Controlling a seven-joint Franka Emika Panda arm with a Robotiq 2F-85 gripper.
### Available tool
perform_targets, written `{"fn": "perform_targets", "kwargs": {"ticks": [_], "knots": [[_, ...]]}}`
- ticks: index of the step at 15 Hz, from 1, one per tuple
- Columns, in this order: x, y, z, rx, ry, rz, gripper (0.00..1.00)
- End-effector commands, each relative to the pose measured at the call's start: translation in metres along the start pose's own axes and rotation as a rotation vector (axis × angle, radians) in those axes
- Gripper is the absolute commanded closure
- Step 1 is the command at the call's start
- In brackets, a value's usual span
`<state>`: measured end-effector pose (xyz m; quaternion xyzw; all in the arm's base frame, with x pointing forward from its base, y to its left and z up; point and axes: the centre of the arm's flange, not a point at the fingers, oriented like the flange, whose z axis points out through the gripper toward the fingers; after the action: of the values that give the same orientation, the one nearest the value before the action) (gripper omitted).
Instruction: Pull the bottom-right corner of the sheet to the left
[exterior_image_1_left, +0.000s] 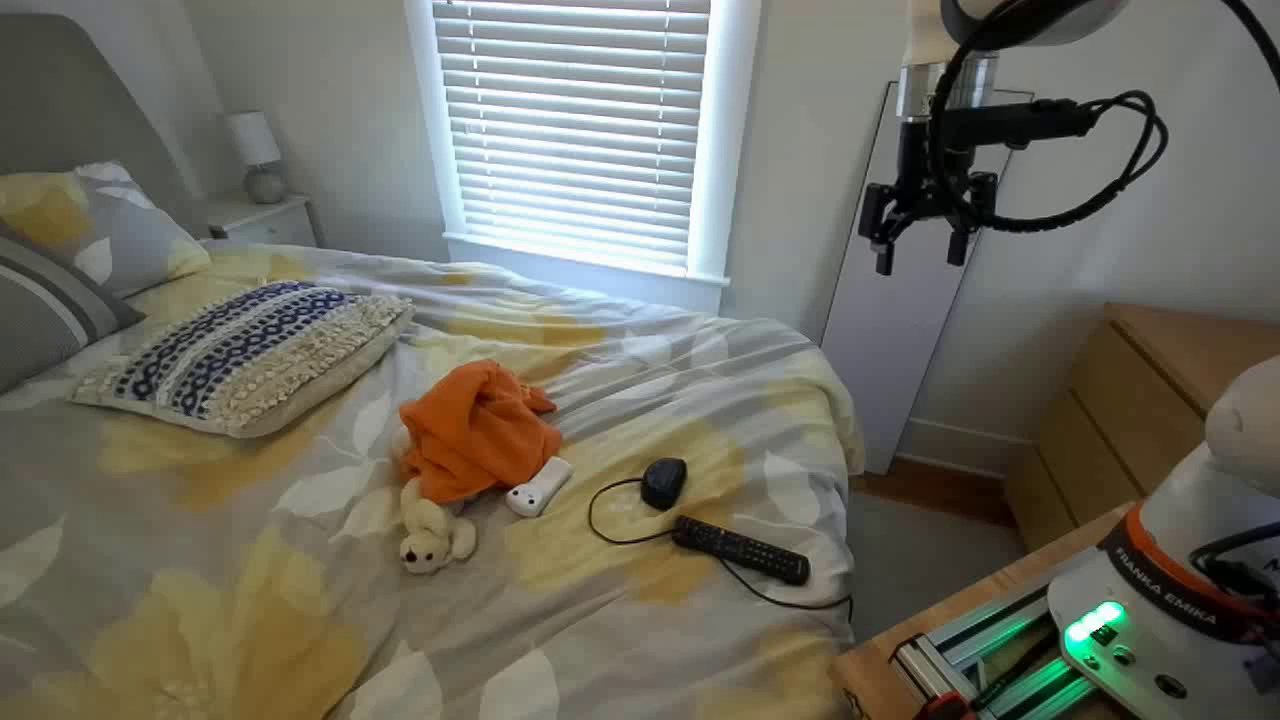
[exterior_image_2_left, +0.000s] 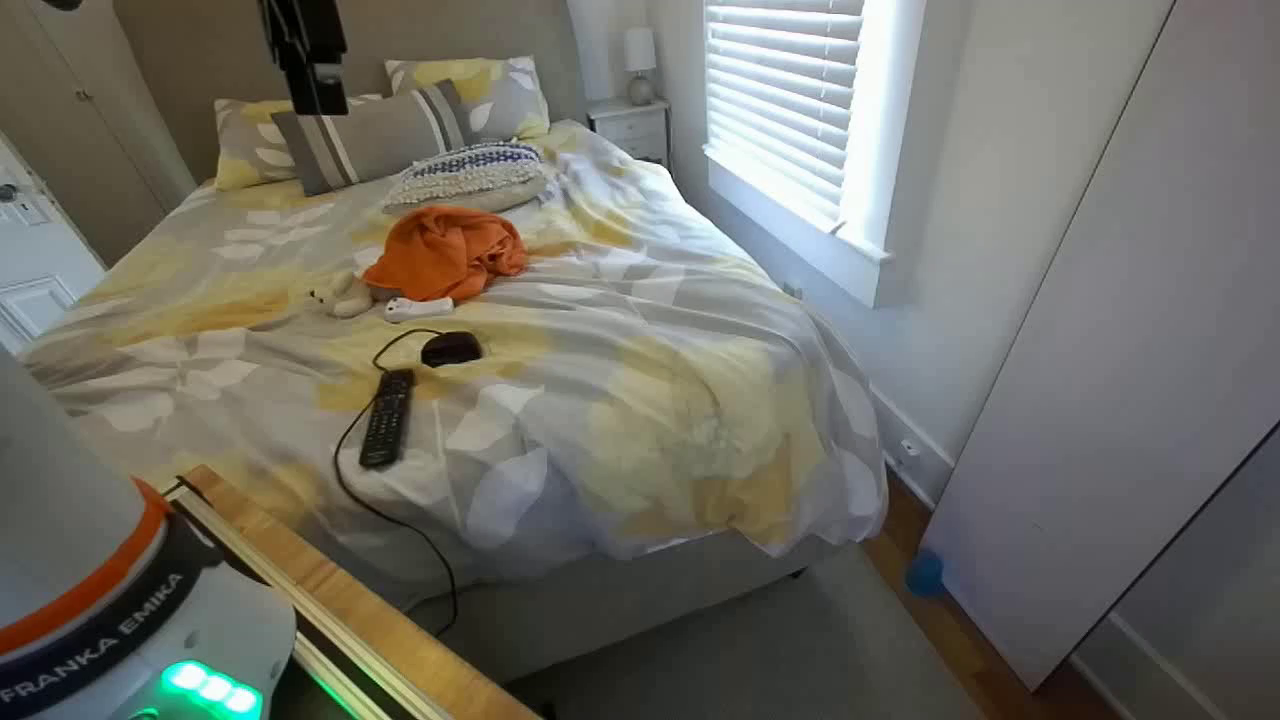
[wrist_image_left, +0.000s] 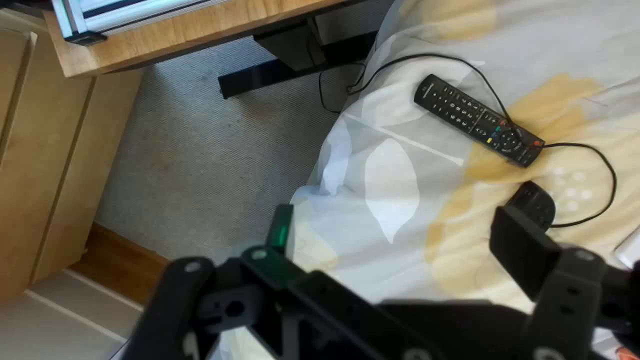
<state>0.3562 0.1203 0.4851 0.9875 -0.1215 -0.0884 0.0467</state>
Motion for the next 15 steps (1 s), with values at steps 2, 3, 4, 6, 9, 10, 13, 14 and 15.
{"fn": "perform_targets", "kwargs": {"ticks": [2, 3, 4, 6, 9, 10, 13, 14, 15], "knots": [[0.0, 0.0, 0.0, 0.0, 0.0, 0.0, 0.0], [0.0, 0.0, 0.0, 0.0, 0.0, 0.0, 0.0], [0.0, 0.0, 0.0, 0.0, 0.0, 0.0, 0.0], [0.0, 0.0, 0.0, 0.0, 0.0, 0.0, 0.0], [0.0, 0.0, 0.0, 0.0, 0.0, 0.0, 0.0], [0.0, 0.0, 0.0, 0.0, 0.0, 0.0, 0.0], [0.024, 0.01, 0.025, 0.062, 0.011, 0.042, 0.0], [0.036, 0.013, 0.039, 0.092, 0.025, 0.076, 0.0], [0.046, 0.017, 0.05, 0.117, 0.047, 0.095, 0.0]]}}
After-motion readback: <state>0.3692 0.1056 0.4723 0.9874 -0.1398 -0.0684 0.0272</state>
